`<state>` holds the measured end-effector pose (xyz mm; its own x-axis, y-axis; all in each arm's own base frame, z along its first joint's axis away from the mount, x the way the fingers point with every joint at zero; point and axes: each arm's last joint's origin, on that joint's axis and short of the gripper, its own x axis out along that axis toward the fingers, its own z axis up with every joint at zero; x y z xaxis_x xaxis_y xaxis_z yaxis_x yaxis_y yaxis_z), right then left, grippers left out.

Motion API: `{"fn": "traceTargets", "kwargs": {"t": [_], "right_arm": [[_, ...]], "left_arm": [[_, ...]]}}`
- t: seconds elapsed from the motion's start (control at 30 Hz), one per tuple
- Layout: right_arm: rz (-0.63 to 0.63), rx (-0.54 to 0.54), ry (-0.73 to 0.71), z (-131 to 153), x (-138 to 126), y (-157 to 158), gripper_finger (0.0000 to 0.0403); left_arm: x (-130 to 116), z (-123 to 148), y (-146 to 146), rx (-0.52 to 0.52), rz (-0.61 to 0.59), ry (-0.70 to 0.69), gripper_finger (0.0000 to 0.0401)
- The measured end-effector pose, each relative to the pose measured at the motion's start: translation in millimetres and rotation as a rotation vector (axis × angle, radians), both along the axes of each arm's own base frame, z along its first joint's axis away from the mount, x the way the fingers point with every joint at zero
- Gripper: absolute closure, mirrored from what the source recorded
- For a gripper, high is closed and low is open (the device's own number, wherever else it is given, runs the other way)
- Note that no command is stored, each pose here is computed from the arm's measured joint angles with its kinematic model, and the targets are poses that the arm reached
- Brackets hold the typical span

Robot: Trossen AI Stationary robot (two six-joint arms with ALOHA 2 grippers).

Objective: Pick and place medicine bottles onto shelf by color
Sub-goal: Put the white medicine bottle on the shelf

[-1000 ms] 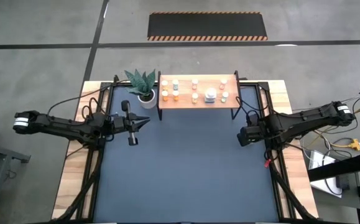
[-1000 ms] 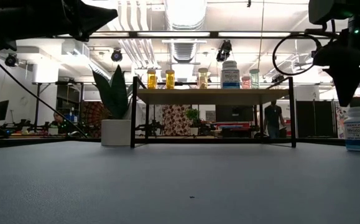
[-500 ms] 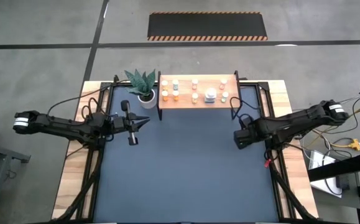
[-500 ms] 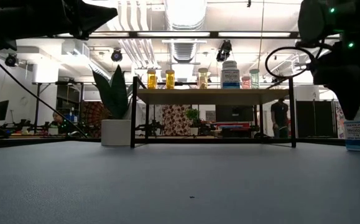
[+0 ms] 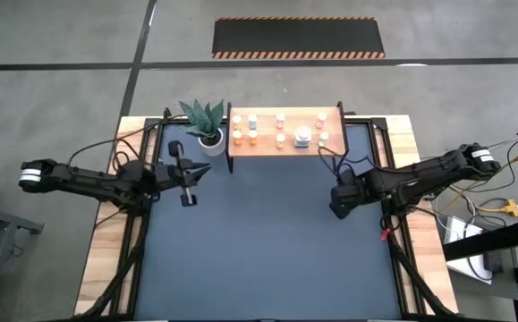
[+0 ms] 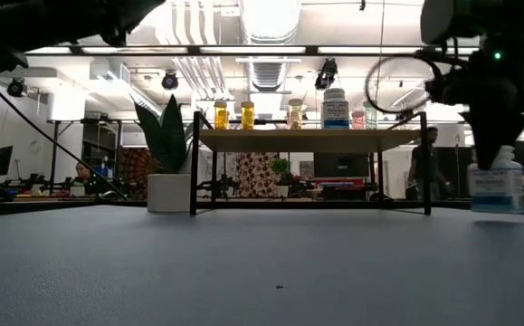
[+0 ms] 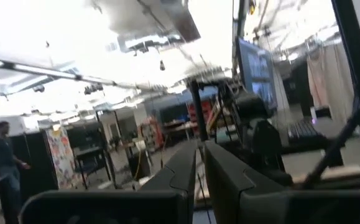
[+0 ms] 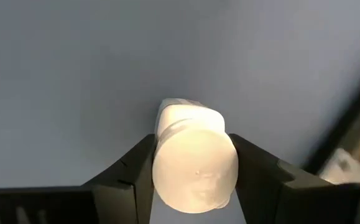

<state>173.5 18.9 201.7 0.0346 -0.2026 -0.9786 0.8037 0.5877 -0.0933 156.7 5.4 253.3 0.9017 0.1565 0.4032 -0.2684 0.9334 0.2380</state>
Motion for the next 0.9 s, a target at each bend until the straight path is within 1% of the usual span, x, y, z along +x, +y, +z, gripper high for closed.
{"fn": "traceTargets", "kwargs": {"t": [0.13, 0.23, 0.3, 0.37, 0.43, 0.53, 0.73, 0.83, 0.9], "right_arm": [[0.202, 0.003, -0.083, 6, 12, 4, 0.0244], [0.358, -0.015, -0.148, 9, 21, 5, 0.024], [0.462, -0.034, -0.182, 10, 26, 6, 0.024], [0.55, -0.059, -0.221, 11, 32, 7, 0.024], [0.628, -0.088, -0.259, 13, 37, 8, 0.0241], [0.723, -0.127, -0.314, 16, 43, 10, 0.024], [0.832, -0.192, -0.4, 21, 53, 12, 0.024], [0.864, -0.214, -0.428, 23, 56, 12, 0.024], [0.877, -0.223, -0.442, 24, 57, 13, 0.024]], "left_arm": [[-3, 8, 0, -0.004, -0.002, -0.095, 0.0383], [-5, 13, 0, -0.011, -0.007, -0.179, 0.0383], [-4, 15, 0, -0.037, -0.039, -0.226, 0.0383], [2, 17, -1, -0.059, -0.091, -0.244, 0.0383], [12, 19, -4, -0.074, -0.153, -0.242, 0.0383], [35, 23, -8, -0.089, -0.189, -0.207, 0.0383], [83, 37, -11, -0.08, -0.187, -0.174, 0.0383], [101, 42, -11, -0.079, -0.185, -0.172, 0.0383], [108, 43, -11, -0.073, -0.181, -0.169, 0.0383]]}}
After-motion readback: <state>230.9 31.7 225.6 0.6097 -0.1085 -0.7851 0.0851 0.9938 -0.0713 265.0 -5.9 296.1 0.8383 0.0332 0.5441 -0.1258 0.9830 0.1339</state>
